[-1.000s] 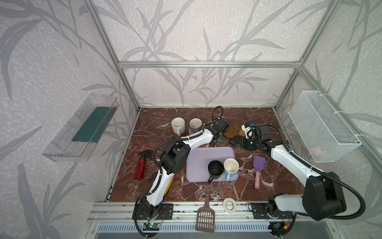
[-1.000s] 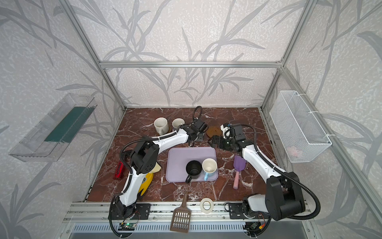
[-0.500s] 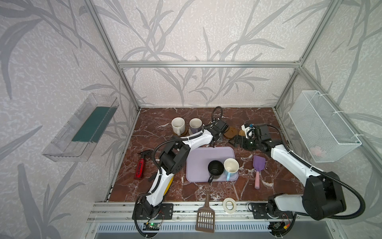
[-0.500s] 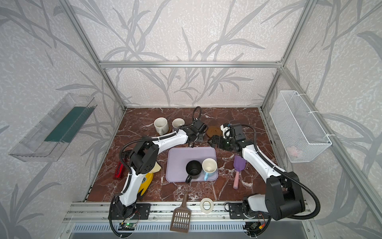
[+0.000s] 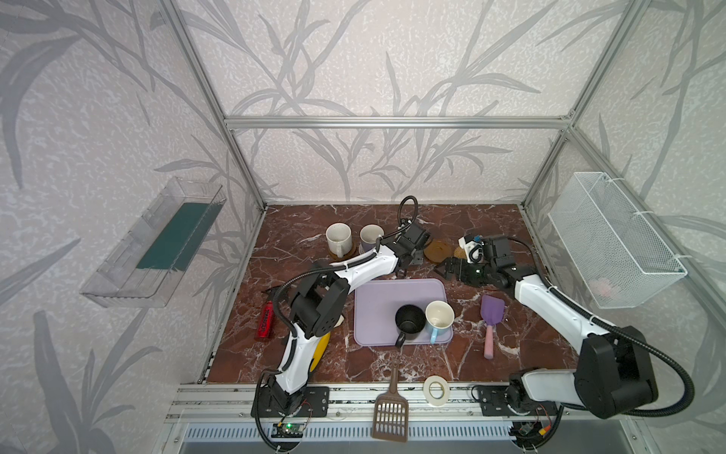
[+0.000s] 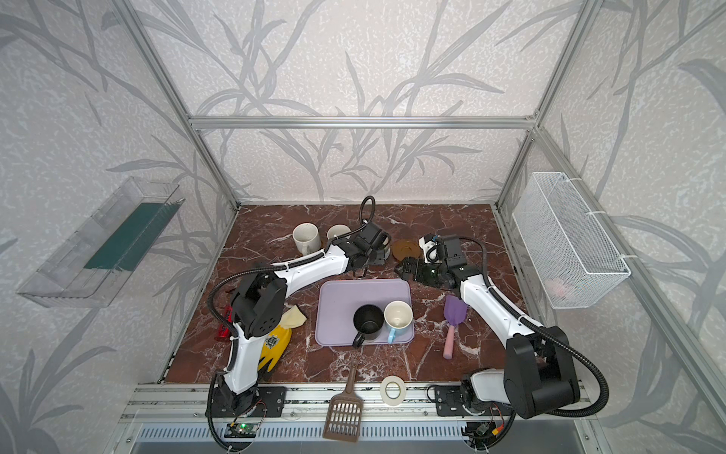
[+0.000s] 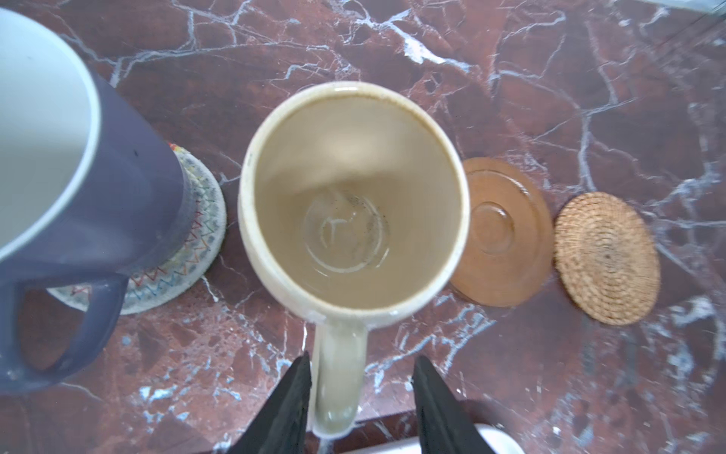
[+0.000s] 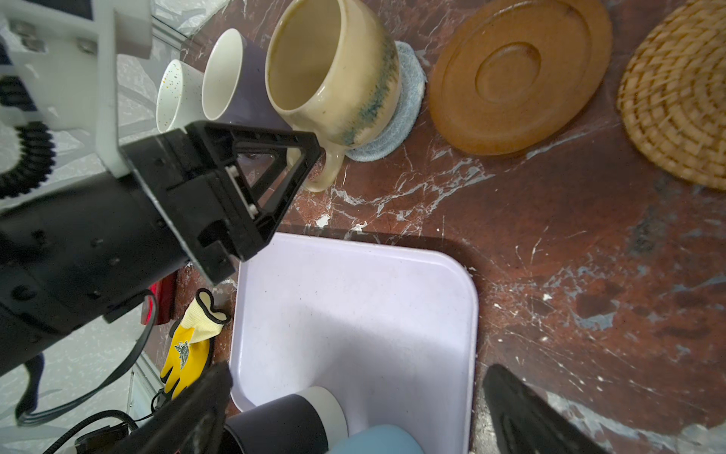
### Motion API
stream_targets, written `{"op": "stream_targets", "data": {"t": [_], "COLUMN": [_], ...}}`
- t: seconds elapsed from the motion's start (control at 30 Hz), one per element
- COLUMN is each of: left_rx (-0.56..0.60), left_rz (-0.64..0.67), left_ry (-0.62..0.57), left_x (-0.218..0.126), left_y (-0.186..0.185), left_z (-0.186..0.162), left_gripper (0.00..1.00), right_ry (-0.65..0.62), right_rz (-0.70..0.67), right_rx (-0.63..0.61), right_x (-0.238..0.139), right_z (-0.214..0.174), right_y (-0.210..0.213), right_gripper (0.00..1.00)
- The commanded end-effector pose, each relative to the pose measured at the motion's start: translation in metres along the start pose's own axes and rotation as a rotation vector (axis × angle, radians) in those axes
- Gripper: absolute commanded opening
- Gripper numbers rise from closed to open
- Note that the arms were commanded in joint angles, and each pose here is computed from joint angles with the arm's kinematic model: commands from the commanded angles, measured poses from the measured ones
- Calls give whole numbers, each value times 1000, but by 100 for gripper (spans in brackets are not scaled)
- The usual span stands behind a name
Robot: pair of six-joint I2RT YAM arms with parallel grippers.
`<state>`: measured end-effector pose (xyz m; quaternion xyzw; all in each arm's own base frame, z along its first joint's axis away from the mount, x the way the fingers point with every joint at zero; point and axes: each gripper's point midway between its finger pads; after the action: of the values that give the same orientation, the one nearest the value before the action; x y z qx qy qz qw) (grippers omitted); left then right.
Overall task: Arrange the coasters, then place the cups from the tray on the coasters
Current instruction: 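Open the left gripper to release the beige mug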
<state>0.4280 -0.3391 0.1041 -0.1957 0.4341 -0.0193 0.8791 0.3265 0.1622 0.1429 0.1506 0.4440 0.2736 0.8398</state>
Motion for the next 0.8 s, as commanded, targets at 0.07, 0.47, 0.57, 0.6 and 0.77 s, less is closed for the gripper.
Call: {"op": "stream_targets", "data": {"t": [0.07,0.47,0.57,0.6,0.77], "left_rx": [-47,-65,-55,-51,-55], "left_rz": [-46,-96,-82,-69,-117], "left_ry": [25,47,25,21,-10], "left_x": [-12,-18,-26,-29,-57], "left_y": [-4,-10,-6,-3,-4], "left_z": [-4,-7,-1,1,12], "left_gripper": [45,45,45,46,53], "right_ry": [-49,-31,-23,-20,-23], "right_rz": [11,1,-9,-17,-85], "right_rx": [-5,-36,-53,-61,-133], "right_x": [-12,-9,-12,-14,-33], "right_z": [10,6,3,2,-1], "right_y": [10,20,23,24,35], "right_gripper": [99,99,99,99,99]}}
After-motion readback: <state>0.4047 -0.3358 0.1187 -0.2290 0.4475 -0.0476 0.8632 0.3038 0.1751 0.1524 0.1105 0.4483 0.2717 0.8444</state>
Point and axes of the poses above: each gripper's point midway between its finger pads, its own x axis out along the fingers, its own y axis along the line the jaws close on, z = x × y, and after that the axes turned 13 degrees about -x, right-handed
